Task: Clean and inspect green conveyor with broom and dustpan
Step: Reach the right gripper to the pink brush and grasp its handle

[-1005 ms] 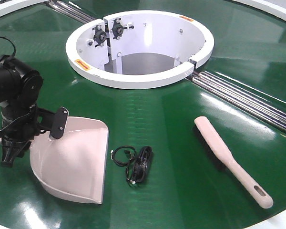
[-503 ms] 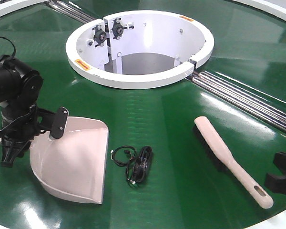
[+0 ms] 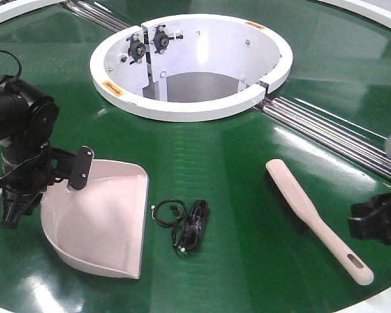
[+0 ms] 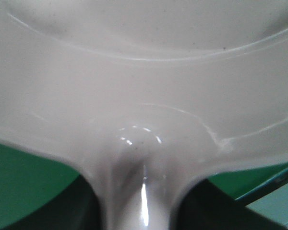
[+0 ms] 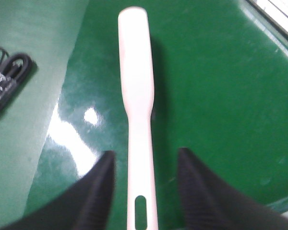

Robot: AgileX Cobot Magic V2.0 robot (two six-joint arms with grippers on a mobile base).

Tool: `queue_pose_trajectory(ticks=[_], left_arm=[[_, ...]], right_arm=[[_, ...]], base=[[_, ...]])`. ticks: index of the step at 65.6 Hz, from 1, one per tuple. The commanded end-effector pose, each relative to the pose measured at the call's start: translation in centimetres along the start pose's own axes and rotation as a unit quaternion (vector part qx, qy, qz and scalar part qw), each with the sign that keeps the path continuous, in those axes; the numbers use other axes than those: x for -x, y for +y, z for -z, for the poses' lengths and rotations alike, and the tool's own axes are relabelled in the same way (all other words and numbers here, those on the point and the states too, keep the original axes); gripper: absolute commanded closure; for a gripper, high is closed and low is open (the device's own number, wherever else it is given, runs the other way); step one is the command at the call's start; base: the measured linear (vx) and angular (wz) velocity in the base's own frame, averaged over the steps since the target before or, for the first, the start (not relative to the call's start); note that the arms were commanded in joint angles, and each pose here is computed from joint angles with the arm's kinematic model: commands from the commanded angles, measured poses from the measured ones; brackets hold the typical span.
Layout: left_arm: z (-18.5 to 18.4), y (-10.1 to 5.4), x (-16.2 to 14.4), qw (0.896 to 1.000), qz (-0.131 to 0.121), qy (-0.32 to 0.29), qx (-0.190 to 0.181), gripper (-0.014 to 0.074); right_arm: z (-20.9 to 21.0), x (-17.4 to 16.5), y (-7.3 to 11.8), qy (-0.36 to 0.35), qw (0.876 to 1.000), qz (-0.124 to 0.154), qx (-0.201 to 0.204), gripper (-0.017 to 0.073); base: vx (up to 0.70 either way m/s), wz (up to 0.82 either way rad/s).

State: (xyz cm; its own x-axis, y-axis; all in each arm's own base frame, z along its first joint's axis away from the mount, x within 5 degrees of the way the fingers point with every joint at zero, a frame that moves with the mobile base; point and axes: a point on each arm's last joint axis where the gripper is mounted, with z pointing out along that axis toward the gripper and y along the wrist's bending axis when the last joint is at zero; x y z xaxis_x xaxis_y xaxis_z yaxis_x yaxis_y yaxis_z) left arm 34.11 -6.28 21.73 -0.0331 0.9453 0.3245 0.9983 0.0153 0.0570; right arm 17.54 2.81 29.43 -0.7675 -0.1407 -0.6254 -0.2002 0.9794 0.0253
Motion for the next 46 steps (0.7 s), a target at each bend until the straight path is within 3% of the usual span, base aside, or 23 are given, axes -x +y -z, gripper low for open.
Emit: queue_pose_trajectory(ticks=[1,12,29,46], left_arm=[[2.3,0.0,-0.8,0.999,0.016,-0.004,0.034,0.06],[2.3,0.0,-0.8,0.999,0.016,-0.004,0.034,0.06],[2.3,0.0,-0.8,0.999,0.016,-0.004,0.034,0.06],[2.3,0.0,-0.8,0.999,0.016,-0.004,0.034,0.06]], right_arm=[[0.1,2.1,0.0,-0.003,1.0,0.011,0.001,0.0082],[-1.9,3.8,0.9,0.062,0.996,0.059,0.003,0.0021],[-5.8,5.0,1.6,0.179,0.982,0.052,0.003,0.0022],[-9.8,5.4,1.2,0.243,0.967,0.072,-0.013,0.0022]], base=[[0.0,0.0],[0.0,0.0],[0.0,0.0],[0.0,0.0]])
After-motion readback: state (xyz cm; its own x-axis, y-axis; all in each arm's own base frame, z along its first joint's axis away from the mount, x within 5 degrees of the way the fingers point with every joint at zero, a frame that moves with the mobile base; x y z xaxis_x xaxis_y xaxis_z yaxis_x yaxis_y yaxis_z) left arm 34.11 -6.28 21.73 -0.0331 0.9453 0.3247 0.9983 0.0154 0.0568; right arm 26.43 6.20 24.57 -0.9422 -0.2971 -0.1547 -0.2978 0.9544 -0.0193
